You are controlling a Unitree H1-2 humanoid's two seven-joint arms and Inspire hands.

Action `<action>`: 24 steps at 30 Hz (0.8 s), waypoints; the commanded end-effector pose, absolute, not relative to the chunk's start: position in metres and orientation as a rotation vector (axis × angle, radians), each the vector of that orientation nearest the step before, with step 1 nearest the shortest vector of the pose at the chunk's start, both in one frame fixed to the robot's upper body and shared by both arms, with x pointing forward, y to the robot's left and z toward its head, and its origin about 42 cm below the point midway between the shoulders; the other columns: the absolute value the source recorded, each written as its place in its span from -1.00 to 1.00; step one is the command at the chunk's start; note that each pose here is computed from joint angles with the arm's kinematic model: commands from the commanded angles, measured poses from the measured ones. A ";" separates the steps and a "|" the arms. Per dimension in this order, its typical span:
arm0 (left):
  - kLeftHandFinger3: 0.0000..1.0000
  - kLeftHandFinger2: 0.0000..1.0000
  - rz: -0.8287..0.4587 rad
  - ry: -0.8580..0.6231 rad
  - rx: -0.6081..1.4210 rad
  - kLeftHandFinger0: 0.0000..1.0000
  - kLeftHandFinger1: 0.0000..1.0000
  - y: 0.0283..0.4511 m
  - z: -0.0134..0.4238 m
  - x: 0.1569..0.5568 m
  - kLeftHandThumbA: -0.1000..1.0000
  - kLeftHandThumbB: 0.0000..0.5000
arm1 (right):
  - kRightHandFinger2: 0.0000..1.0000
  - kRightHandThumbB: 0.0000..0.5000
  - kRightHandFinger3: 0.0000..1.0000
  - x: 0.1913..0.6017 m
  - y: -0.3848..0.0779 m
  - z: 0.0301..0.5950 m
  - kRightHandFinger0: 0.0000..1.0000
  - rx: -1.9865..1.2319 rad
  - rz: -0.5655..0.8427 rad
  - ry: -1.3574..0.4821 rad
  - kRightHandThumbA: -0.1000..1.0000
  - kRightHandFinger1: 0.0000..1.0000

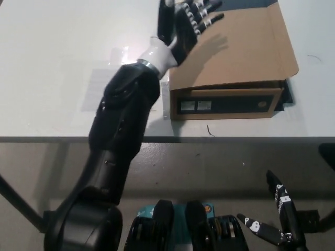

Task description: A small storge box is placed at the center of the table and the robot uses its left hand to push the lid and close it

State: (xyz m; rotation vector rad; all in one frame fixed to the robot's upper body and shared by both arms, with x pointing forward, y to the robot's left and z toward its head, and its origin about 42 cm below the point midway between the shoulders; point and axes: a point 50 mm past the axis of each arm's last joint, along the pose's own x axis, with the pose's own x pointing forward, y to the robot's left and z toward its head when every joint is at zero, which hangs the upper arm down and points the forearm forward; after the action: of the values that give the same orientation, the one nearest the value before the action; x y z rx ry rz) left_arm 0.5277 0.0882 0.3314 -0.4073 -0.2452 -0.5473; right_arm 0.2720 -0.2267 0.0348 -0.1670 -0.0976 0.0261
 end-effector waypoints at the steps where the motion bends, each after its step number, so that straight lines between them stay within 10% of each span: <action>1: 1.00 1.00 -0.765 -0.889 -0.371 1.00 1.00 0.163 0.502 0.379 1.00 0.66 | 1.00 0.35 1.00 0.275 -0.233 0.049 1.00 -0.198 0.049 -0.187 1.00 1.00; 15: 1.00 1.00 -0.669 -1.004 -0.082 1.00 1.00 0.251 0.359 0.211 1.00 0.62 | 1.00 0.46 1.00 0.273 -0.236 0.036 1.00 -0.158 0.057 -0.132 1.00 1.00; 18: 1.00 1.00 -0.581 -0.983 0.089 1.00 1.00 0.260 0.341 0.186 1.00 1.00 | 1.00 0.46 1.00 0.274 -0.234 0.034 1.00 -0.153 0.054 -0.123 1.00 1.00; 21: 1.00 1.00 -0.531 -0.938 0.047 1.00 1.00 0.261 0.313 0.181 1.00 0.35 | 1.00 0.44 1.00 0.275 -0.234 0.034 1.00 -0.157 0.047 -0.126 1.00 1.00; 24: 1.00 1.00 -0.525 -0.832 0.044 1.00 1.00 0.268 0.288 0.184 1.00 0.59 | 1.00 0.45 1.00 0.272 -0.230 0.032 1.00 -0.165 0.048 -0.122 1.00 1.00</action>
State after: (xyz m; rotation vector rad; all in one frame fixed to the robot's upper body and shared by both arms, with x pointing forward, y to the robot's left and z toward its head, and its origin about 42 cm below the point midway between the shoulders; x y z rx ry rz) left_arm 0.3229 0.2633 0.2007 -0.2667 -0.2843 -0.2783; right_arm 0.2676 -0.2279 0.0258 -0.1674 -0.0626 0.0237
